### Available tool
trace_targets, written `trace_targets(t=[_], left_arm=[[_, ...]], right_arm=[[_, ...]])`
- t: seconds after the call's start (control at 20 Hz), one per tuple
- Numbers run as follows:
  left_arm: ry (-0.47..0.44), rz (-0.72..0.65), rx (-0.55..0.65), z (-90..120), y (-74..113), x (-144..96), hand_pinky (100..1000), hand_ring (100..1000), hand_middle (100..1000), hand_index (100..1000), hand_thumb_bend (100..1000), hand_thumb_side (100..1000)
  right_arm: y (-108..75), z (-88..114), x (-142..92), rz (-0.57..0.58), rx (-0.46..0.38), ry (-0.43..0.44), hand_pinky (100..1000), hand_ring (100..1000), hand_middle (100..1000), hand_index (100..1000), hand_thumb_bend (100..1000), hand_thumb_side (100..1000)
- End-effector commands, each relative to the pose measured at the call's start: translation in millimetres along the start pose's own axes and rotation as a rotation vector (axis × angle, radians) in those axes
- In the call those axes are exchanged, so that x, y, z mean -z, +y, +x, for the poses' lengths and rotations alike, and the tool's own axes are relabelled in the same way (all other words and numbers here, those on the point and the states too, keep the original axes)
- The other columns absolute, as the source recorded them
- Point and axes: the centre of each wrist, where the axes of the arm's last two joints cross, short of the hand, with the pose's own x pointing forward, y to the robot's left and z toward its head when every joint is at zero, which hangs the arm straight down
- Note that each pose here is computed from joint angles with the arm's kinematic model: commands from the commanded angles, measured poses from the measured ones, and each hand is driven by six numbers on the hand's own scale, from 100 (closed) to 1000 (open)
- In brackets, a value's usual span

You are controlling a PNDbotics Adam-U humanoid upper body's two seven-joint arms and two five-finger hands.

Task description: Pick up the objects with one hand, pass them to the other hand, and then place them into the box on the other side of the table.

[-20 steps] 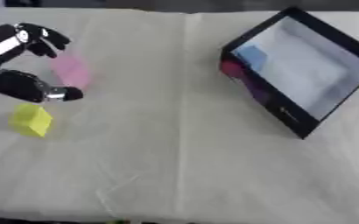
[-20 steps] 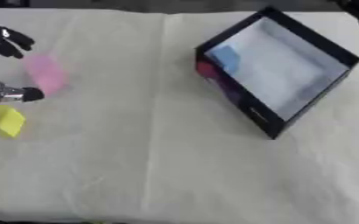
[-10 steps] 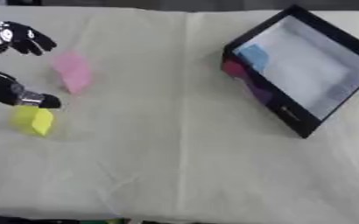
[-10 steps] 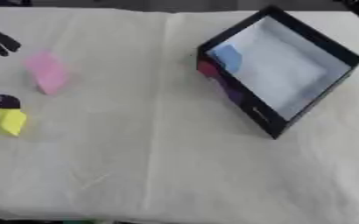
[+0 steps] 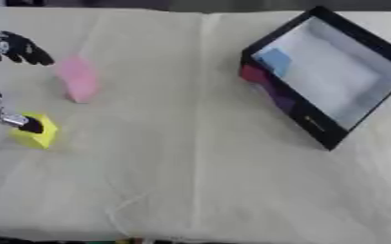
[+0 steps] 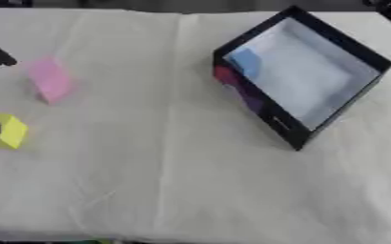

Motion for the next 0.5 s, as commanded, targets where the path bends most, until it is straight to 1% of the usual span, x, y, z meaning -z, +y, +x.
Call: trace_targets(t=[0.05, 0.3, 0.5], left_arm=[[0.041, -0.038, 0.067, -4.5, 13.7, -9.4, 851, 844, 780, 850, 825, 319], [0.070, -0.087, 0.107, -10.7, 8.5, -6.3, 850, 851, 781, 846, 832, 283], [0.093, -0.123, 0.123, -18.1, 2.3, -2.5, 848, 852, 780, 834, 808, 236]], right_arm=[[-10.6, 12.4, 0.2, -0.018, -0.038, -0.031, 891, 840, 920, 928, 100, 574], [-9.0, 10.8, -0.7, -0.016, -0.040, -0.023, 891, 839, 919, 927, 100, 576], [-7.7, 9.7, -1.4, -0.012, -0.041, -0.019, 894, 839, 919, 927, 100, 577]])
